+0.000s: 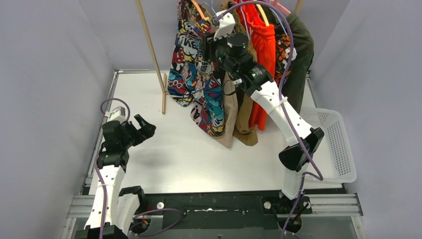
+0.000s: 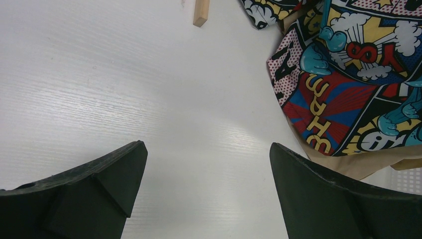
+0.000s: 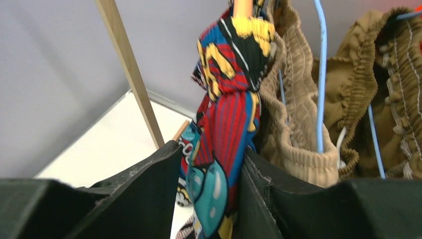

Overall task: Remove the shorts from the hanger
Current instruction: Pick up the hanger from the clothes rod.

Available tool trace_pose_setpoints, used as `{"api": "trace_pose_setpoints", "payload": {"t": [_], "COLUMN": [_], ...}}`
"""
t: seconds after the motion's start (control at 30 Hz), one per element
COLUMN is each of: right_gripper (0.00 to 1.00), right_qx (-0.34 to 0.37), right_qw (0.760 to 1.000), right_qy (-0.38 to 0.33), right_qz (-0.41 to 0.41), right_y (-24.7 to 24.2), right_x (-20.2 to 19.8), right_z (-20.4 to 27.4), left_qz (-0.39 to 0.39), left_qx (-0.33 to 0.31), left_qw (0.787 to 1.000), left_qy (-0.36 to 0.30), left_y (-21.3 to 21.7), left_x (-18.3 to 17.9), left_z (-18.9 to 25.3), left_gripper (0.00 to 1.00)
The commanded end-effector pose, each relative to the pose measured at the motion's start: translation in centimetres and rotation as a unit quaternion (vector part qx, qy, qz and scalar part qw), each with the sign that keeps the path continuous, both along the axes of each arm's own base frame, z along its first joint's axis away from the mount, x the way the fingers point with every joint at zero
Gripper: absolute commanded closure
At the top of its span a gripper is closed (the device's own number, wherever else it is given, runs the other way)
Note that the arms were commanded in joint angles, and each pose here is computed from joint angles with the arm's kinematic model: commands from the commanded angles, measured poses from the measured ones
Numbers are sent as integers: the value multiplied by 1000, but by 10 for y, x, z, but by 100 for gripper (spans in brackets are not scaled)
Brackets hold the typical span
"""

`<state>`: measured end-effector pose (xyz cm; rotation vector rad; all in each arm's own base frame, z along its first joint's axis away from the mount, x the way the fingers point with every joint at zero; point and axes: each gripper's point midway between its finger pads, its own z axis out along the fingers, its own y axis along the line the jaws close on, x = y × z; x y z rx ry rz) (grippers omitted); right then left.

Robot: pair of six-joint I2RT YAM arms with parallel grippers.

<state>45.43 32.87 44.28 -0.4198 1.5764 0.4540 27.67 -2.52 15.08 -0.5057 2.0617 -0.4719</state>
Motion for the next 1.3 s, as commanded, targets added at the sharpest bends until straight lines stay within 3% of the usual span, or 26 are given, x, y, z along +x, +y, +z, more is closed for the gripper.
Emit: {"api": "trace_pose_setpoints", "payload": {"t": [0.0, 0.03, 0.17, 0.27, 0.73, 0.93, 1.27], "right_gripper": [60, 61, 89, 100, 100, 100, 100], "right_qx": [28, 25, 33, 50, 214, 233, 199], "right_qw": [996, 996, 994, 990, 943, 935, 950], "right_qy": [-85, -86, -103, -122, -239, -254, -226], "right_qz": [-21, -20, -31, -51, -92, -86, -81], "right_y": [5, 6, 10, 6, -13, -10, -8], "right_x": [8, 10, 10, 10, -17, -27, -38], "right_z": [46, 45, 52, 64, 141, 143, 124], "left_qz": [-1, -1, -1, 0, 1, 1, 2], "left_qx": [1, 1, 0, 0, -2, -3, -2], "left_qw": [1000, 1000, 1000, 1000, 1000, 1000, 1000], "left_qy": [-25, -25, -24, -22, -17, -15, -15], "left_y": [1, 1, 1, 1, 1, 1, 2], "left_x": [7, 7, 7, 7, 8, 8, 8], "left_z": [11, 11, 10, 9, 6, 6, 6], "left_gripper": [2, 2, 2, 2, 2, 2, 2]}}
